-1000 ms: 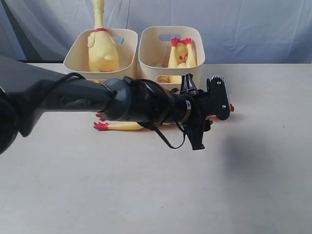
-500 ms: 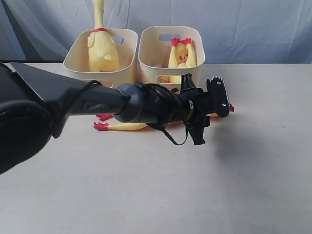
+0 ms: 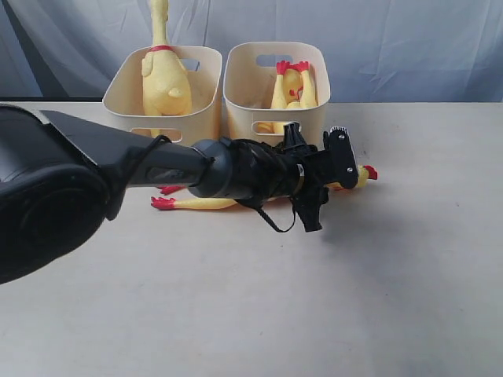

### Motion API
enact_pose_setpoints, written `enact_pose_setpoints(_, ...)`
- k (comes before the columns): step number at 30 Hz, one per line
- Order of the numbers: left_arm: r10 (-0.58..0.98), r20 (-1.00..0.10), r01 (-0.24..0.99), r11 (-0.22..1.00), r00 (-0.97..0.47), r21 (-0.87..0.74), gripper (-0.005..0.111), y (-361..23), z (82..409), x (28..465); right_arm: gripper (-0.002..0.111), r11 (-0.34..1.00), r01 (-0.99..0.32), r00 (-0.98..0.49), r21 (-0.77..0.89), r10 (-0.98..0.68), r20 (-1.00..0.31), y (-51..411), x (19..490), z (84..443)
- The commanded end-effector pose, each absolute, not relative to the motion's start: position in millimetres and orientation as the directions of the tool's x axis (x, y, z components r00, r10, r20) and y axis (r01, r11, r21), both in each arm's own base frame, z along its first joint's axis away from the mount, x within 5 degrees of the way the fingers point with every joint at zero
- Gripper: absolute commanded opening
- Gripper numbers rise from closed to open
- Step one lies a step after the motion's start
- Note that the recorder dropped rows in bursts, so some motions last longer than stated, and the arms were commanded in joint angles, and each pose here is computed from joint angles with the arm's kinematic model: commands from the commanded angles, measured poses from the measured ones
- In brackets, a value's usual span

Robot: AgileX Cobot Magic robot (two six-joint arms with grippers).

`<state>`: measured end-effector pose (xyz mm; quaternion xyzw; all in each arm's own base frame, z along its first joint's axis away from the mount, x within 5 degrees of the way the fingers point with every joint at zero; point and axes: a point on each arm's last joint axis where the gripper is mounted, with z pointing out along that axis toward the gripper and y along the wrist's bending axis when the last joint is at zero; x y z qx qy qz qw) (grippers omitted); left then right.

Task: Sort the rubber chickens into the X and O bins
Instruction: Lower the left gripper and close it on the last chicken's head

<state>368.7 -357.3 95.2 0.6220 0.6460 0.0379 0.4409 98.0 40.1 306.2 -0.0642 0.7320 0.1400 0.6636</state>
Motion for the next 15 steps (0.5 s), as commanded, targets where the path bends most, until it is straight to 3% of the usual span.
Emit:
enact_pose_setpoints(1, 0.842, -0.519, 0.781, 0.222, 0.149, 0.584, 0.049, -356.3, 84.1, 370.1, -0.001, 0.95, -0.291, -0.106, 0.116, 0.088, -0.99, 40.3, 97.1, 305.9)
enact_pose_setpoints(15, 0.848, -0.509, 0.788, 0.213, 0.144, 0.577, 0.044, -355.8, 74.8, 369.5, -0.001, 0.948, -0.297, -0.106, 0.116, 0.088, -0.99, 40.8, 97.0, 306.0)
